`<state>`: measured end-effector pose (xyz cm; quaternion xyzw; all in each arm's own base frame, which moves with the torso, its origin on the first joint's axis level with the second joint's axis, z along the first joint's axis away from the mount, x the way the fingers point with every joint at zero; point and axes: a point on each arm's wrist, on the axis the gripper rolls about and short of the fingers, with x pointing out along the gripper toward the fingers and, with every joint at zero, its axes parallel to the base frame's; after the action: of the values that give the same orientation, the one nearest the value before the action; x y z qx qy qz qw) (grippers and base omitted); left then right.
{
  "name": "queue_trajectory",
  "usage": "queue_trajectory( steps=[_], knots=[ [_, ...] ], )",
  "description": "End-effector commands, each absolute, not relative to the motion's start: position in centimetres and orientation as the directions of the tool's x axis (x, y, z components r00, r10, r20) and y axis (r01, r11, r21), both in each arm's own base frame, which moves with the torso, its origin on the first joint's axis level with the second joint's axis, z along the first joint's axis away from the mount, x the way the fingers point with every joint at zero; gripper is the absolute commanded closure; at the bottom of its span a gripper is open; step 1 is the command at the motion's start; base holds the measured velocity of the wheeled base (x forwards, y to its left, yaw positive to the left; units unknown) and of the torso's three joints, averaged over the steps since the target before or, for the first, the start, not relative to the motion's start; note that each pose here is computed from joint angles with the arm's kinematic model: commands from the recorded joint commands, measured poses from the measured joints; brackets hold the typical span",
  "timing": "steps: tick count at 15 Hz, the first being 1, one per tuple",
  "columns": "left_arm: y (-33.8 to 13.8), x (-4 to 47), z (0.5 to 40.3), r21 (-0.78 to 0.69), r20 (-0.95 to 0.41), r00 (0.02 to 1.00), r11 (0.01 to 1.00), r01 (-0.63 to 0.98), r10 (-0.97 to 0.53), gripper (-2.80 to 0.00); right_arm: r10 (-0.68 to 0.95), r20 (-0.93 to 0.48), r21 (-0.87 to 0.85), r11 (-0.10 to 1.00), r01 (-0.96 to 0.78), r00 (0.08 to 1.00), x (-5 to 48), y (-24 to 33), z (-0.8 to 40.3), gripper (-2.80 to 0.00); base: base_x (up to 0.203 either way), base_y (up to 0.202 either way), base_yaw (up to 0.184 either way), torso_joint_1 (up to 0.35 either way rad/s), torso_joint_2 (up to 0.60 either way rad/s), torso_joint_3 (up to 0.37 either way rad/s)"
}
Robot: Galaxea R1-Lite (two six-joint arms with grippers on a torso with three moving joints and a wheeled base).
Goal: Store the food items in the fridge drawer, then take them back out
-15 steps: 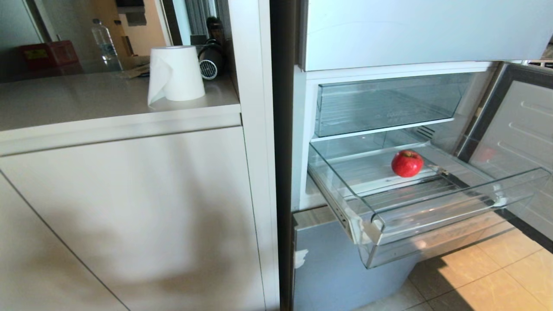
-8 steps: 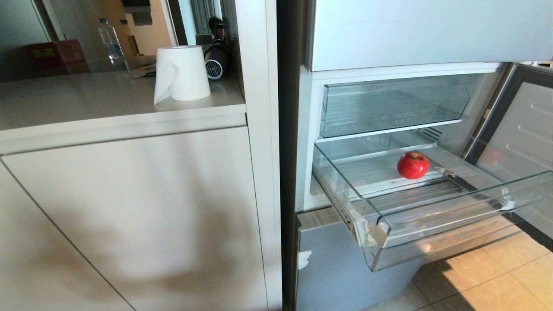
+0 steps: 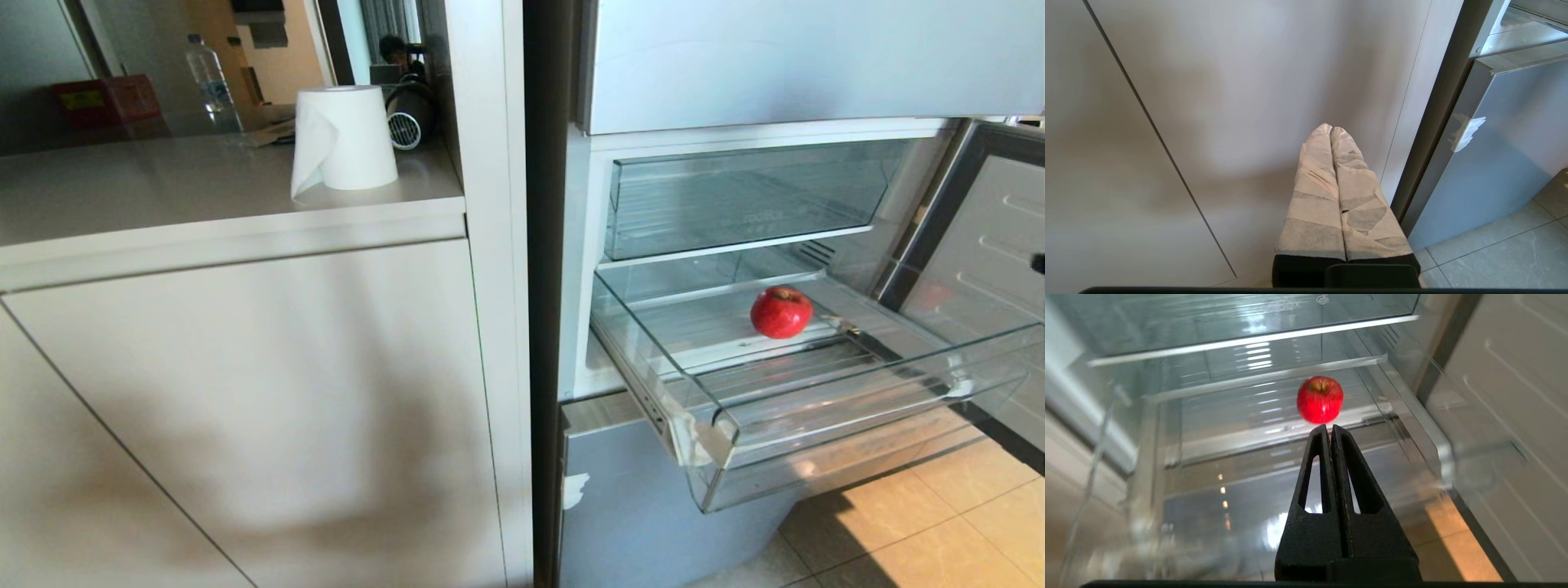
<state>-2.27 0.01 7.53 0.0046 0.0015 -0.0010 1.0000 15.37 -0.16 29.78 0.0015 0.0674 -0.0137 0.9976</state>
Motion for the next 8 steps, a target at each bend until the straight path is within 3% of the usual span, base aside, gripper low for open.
queue_trajectory(
  steps=[1, 2, 8],
  knots=[
    [0.0, -2.3, 7.5, 0.009, -0.003, 1.000, 1.000, 0.002, -0.002, 0.00, -0.038, -0.273, 0.003, 0.999, 0.041, 0.961, 23.5, -0.5, 29.1, 0.00, 0.000, 0.000, 0.000, 0.000, 0.00, 0.000],
    [0.0, -2.3, 7.5, 0.009, -0.003, 1.000, 1.000, 0.002, -0.002, 0.00, -0.045, -0.305, 0.006, 0.999, 0.049, 0.951, 25.6, -0.7, 28.9, -2.80, 0.000, 0.000, 0.000, 0.000, 0.00, 0.000],
    [0.0, -2.3, 7.5, 0.009, -0.003, 1.000, 1.000, 0.002, -0.002, 0.00, -0.019, -0.403, 0.093, 0.994, 0.062, 0.915, 31.4, -1.5, 26.6, -2.80, 0.000, 0.000, 0.000, 0.000, 0.00, 0.000]
  ],
)
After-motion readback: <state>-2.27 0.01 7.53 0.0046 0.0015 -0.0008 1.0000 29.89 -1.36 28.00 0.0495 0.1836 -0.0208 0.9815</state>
